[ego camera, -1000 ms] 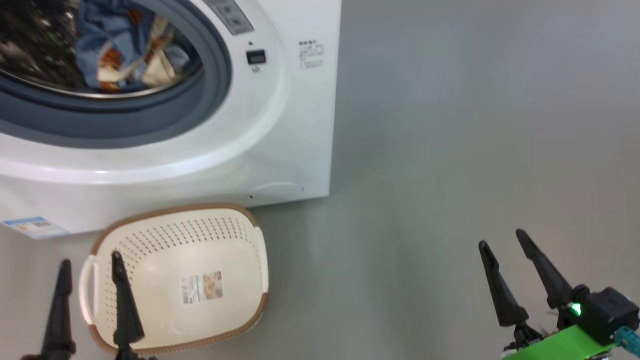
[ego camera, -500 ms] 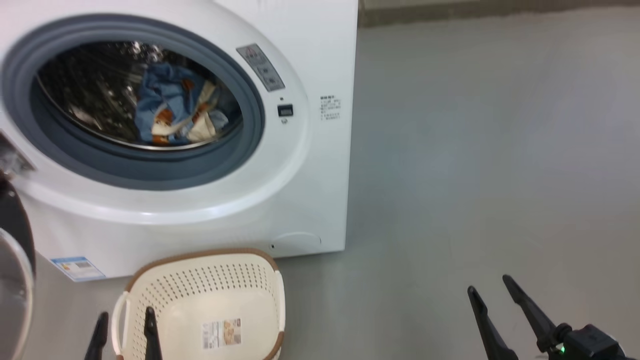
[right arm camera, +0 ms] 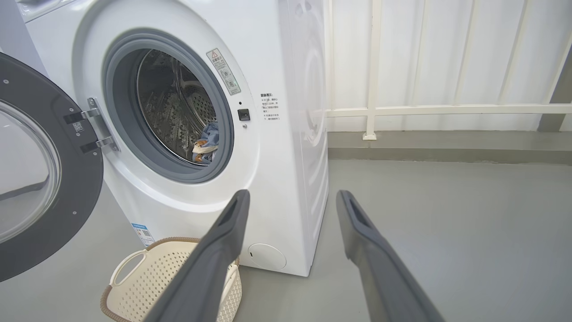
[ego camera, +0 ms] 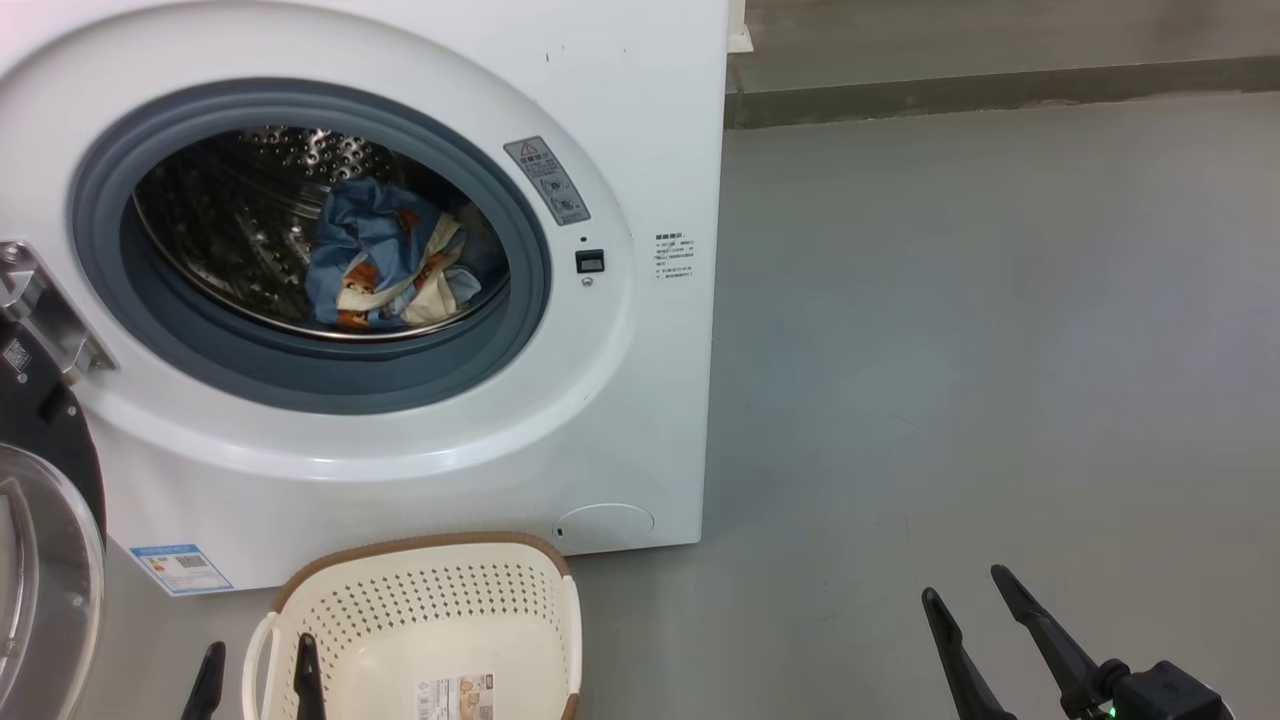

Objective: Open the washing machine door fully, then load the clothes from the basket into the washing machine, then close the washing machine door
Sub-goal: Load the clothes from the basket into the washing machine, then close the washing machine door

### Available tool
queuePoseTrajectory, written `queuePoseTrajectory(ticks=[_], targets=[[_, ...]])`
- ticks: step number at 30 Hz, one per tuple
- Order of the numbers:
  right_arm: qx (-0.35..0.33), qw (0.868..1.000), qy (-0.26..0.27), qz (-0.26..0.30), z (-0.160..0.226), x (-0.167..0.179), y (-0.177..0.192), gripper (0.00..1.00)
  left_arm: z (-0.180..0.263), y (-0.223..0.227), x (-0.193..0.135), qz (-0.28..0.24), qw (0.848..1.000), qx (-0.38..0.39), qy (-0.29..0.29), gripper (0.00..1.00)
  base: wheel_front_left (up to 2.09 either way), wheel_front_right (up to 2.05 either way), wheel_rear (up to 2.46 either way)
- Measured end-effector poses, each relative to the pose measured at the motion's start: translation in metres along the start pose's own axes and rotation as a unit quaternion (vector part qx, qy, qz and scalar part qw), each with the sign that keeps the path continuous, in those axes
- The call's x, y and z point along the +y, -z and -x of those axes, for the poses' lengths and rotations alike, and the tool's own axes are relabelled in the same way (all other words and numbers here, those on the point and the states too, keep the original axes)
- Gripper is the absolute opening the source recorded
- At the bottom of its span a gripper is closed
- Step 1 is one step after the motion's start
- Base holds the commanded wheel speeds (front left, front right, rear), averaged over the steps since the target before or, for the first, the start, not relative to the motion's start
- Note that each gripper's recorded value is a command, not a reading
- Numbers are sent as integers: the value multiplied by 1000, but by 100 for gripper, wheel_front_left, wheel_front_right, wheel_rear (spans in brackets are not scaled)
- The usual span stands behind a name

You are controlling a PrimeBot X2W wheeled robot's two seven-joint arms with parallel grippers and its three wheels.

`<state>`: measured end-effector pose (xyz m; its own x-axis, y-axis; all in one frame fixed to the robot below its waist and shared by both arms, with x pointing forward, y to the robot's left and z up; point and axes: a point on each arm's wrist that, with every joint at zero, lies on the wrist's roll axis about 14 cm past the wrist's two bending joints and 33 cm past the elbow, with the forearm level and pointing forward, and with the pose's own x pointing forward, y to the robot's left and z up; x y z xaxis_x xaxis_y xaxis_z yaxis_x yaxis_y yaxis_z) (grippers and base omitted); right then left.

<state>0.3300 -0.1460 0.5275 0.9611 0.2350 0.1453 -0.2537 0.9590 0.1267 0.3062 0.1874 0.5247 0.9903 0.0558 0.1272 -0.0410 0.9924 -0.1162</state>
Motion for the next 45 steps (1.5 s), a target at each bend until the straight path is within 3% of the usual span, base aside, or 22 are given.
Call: queuePoseTrajectory(ticks=[32,45], targets=[[1,1000,15,1,8,-7,0,100,1,3,-1,1,1000,3,7,100,-1,0,0],[2,1000,18,1,8,-9,1,100,2,8,-1,-3,1000,12,7,100,-109,93,17]])
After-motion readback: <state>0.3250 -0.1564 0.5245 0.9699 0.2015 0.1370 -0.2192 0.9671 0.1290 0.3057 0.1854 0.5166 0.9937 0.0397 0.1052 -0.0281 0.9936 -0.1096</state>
